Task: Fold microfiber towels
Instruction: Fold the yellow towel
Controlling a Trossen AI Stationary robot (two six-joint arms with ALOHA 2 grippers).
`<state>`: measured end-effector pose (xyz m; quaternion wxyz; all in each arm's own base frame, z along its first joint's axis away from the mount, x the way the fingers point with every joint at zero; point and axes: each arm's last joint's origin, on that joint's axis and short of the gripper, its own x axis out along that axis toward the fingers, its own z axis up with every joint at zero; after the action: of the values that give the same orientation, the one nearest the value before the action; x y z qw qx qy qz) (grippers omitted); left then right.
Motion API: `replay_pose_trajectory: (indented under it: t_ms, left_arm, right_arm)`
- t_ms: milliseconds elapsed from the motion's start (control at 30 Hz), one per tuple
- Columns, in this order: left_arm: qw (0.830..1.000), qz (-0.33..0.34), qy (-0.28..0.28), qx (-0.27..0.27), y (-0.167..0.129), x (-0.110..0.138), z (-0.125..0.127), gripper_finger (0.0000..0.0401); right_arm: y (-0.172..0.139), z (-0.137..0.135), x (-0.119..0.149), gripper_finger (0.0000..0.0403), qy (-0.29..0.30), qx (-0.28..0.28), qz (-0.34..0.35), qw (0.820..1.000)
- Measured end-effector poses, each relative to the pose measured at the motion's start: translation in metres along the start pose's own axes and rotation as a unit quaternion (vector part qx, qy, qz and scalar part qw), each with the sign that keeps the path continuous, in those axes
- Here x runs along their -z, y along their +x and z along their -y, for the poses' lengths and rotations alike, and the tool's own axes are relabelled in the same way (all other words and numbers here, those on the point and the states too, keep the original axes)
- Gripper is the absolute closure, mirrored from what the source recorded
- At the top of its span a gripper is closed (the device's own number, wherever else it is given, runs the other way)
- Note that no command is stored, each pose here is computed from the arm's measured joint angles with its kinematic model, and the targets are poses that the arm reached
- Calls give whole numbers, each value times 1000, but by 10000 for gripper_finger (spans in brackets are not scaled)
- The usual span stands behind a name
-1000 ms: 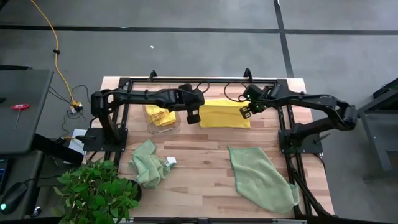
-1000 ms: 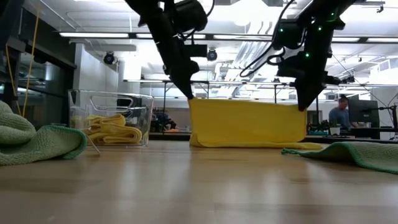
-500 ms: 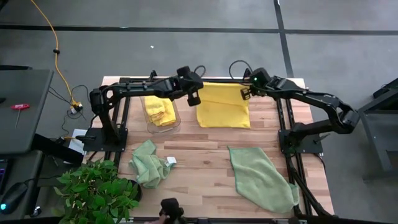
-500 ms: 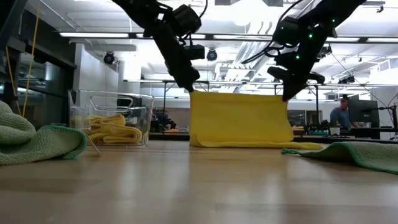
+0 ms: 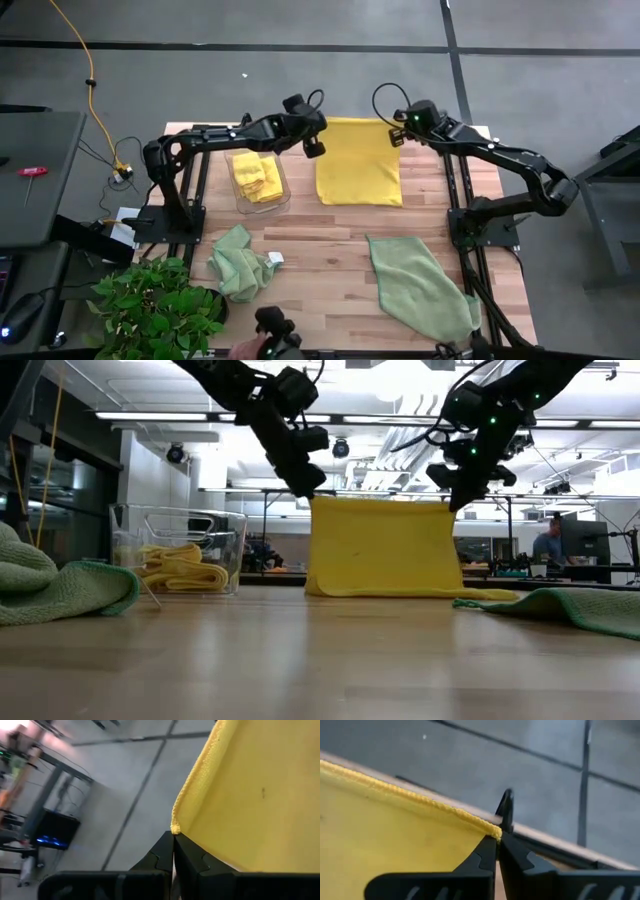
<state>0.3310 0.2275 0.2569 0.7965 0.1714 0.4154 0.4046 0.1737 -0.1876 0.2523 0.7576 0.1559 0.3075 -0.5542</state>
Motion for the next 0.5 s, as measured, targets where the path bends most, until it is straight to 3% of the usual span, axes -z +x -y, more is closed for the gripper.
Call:
replay_pose_trajectory:
  t_ms: [200,500]
  left_arm:
    - [1000,7,-8,-11,2,-1,-4,401]
    - [997,-42,-6,65,-8,7,18,401]
  right_arm:
    - [0,0,-1,403,-7,0,6,1000]
    - [-7,-10,21,403,-47,-40,-96,993]
